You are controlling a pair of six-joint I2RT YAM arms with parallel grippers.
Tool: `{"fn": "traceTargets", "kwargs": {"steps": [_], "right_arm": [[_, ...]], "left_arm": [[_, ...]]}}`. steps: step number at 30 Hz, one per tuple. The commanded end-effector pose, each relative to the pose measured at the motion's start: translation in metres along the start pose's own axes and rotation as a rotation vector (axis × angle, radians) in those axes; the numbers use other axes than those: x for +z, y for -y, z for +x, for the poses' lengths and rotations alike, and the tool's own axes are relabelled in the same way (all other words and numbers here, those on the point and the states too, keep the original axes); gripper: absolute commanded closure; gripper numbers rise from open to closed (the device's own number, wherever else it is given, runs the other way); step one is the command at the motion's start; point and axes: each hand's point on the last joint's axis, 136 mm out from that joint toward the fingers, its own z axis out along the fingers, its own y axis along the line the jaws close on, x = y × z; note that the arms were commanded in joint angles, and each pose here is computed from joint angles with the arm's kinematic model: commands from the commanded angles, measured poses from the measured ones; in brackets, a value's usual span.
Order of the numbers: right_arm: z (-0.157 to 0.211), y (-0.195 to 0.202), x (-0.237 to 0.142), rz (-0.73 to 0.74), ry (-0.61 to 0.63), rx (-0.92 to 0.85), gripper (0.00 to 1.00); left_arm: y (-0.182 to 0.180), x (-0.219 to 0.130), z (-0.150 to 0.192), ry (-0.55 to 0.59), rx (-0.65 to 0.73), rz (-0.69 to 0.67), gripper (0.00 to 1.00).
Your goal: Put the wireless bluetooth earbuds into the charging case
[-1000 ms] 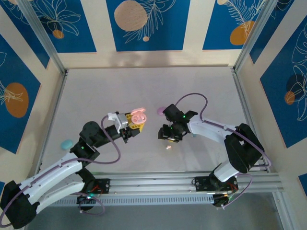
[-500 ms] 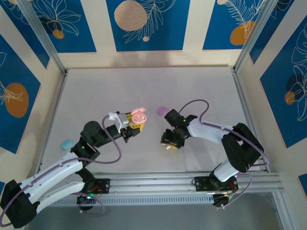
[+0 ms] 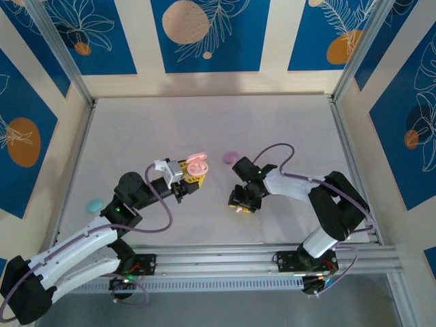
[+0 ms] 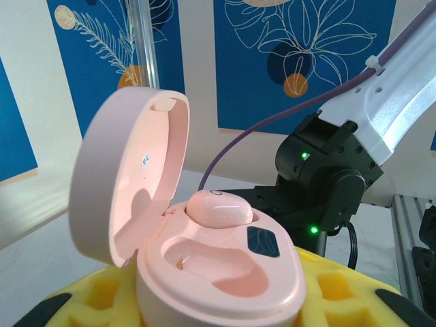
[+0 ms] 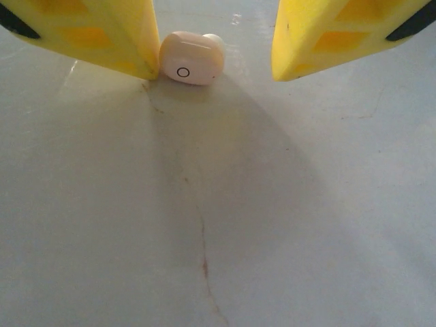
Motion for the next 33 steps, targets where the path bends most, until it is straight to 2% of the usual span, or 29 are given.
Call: {"fn": "traceTargets", "kwargs": {"steps": [1, 18, 33], "right_arm": [[-0.008, -0.003, -0.001, 0.032, 0.029, -0.045, 0.53], [-0.015, -0.016, 0.004, 0.087, 0.023, -0.197, 0.64], [-0.017, -0.013, -0.002, 0.156, 0.042, -0.189, 0.68]], "left_arm": [[-0.001, 0.001, -0.011, 0.032, 0.016, 0.001, 0.7], [0.0, 0.001, -0.011, 0.034, 0.009, 0.002, 0.7], [0.0, -0.001, -0.011, 0.038, 0.007, -0.002, 0.7]]}}
